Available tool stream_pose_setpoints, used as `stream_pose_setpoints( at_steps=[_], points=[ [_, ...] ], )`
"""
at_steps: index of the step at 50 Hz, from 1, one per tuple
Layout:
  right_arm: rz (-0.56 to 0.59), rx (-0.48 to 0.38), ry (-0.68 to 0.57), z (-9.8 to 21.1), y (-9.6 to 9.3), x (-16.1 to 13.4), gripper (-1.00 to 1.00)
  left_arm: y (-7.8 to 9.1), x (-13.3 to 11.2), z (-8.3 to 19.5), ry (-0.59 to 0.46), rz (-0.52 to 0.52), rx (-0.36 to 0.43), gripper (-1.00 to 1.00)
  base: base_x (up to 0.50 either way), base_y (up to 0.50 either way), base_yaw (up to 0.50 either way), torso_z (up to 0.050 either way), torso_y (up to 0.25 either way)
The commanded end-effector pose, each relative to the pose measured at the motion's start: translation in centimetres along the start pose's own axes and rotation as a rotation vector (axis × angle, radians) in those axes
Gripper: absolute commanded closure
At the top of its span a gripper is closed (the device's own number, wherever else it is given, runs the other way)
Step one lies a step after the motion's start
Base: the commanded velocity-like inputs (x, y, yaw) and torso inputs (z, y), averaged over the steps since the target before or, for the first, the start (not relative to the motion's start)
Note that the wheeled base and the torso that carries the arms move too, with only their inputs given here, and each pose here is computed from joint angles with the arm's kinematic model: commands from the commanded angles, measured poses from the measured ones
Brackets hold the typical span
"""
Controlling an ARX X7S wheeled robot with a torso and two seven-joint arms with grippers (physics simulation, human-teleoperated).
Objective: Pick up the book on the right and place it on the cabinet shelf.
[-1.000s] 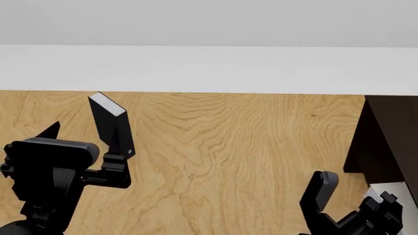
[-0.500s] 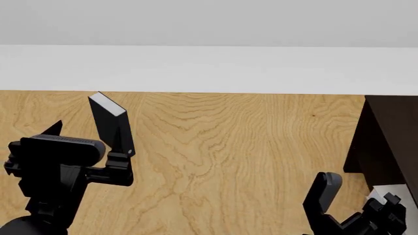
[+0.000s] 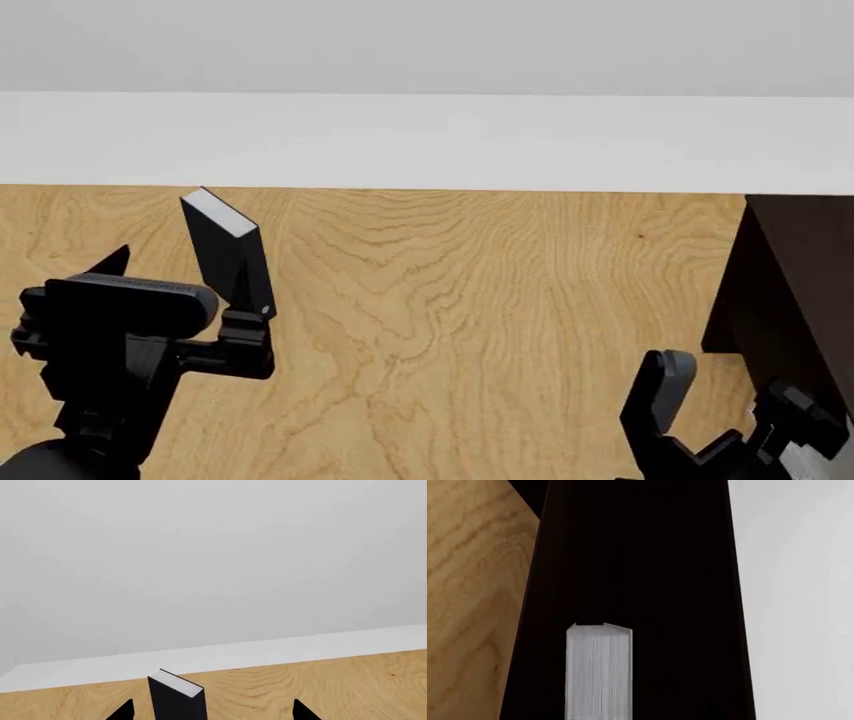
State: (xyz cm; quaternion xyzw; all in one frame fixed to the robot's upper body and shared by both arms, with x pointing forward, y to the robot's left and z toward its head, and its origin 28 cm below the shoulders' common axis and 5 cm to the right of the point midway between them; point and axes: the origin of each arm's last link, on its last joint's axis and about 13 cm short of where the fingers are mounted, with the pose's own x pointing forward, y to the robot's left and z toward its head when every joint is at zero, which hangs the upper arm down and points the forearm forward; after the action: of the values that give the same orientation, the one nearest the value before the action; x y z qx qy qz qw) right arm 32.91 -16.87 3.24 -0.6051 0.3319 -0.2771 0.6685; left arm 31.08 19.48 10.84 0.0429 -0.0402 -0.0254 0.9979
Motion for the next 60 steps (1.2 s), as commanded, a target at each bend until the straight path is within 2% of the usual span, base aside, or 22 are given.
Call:
stream_pose_setpoints(
  at_steps=[1, 15, 16, 17, 29, 47, 51, 52, 53, 57, 59, 60],
  points=[
    [-0.114, -0.091, -0.044, -0.1, -0.9, 0.5, -1.00, 0.0, 0.1, -0.1, 0.001, -0.003, -0.004, -1.00, 0.00, 0.00, 0.00, 0.000, 0.000],
    [-0.114, -0.091, -0.044, -0.1, -0.9, 0.5, -1.00, -0.1, -0.1, -0.3, 0.006, -0.004, -0.007, -1.00, 0.00, 0.00, 0.00, 0.001, 0.001],
    [0.012, -0.038, -0.189, 1.2, -1.1, 0.8, -1.00, -0.1, -0.1, -0.3, 0.005, -0.006, -0.008, -1.00, 0.00, 0.00, 0.00, 0.000, 0.000],
    [0.126, -0.024, -0.221, 1.6, -1.1, 0.8, -1.00, -0.1, -0.1, -0.3, 0.004, -0.007, -0.010, -1.00, 0.00, 0.00, 0.00, 0.000, 0.000],
    [0.160, 0.078, -0.389, 3.3, -1.0, 0.5, -1.00, -0.1, -0.1, -0.3, 0.003, -0.008, -0.014, -1.00, 0.00, 0.00, 0.00, 0.000, 0.001],
    [0.198, 0.107, -0.363, 3.0, -0.6, 0.5, -1.00, -0.1, -0.1, -0.3, 0.003, -0.007, -0.018, -1.00, 0.00, 0.00, 0.00, 0.000, 0.000],
    [0.330, 0.199, -0.370, 3.2, -0.4, 0.4, -1.00, -0.1, 0.0, -0.4, 0.004, -0.008, -0.019, -1.00, 0.00, 0.00, 0.00, 0.000, 0.000],
    [0.388, 0.263, -0.359, 3.3, -0.3, 0.4, -1.00, 0.0, 0.0, -0.3, 0.003, -0.008, -0.020, -1.00, 0.00, 0.00, 0.00, 0.000, 0.000],
    [0.510, 0.395, -0.351, 3.3, 0.1, 0.3, -1.00, -0.1, 0.0, -0.4, 0.004, -0.009, -0.020, -1.00, 0.00, 0.00, 0.00, 0.000, 0.000],
    [0.587, 0.474, -0.371, 3.5, 0.2, 0.2, -1.00, -0.1, -0.1, -0.4, 0.003, -0.010, -0.021, -1.00, 0.00, 0.00, 0.00, 0.000, 0.000],
    [0.578, 0.473, -0.364, 3.5, 0.2, 0.2, -1.00, -0.1, -0.1, -0.3, 0.003, -0.011, -0.021, -1.00, 0.00, 0.00, 0.00, 0.000, 0.000],
    [0.604, 0.509, -0.354, 3.6, 0.2, 0.1, -1.00, -0.1, -0.1, -0.3, 0.003, -0.011, -0.022, -1.00, 0.00, 0.00, 0.00, 0.000, 0.000]
  ],
)
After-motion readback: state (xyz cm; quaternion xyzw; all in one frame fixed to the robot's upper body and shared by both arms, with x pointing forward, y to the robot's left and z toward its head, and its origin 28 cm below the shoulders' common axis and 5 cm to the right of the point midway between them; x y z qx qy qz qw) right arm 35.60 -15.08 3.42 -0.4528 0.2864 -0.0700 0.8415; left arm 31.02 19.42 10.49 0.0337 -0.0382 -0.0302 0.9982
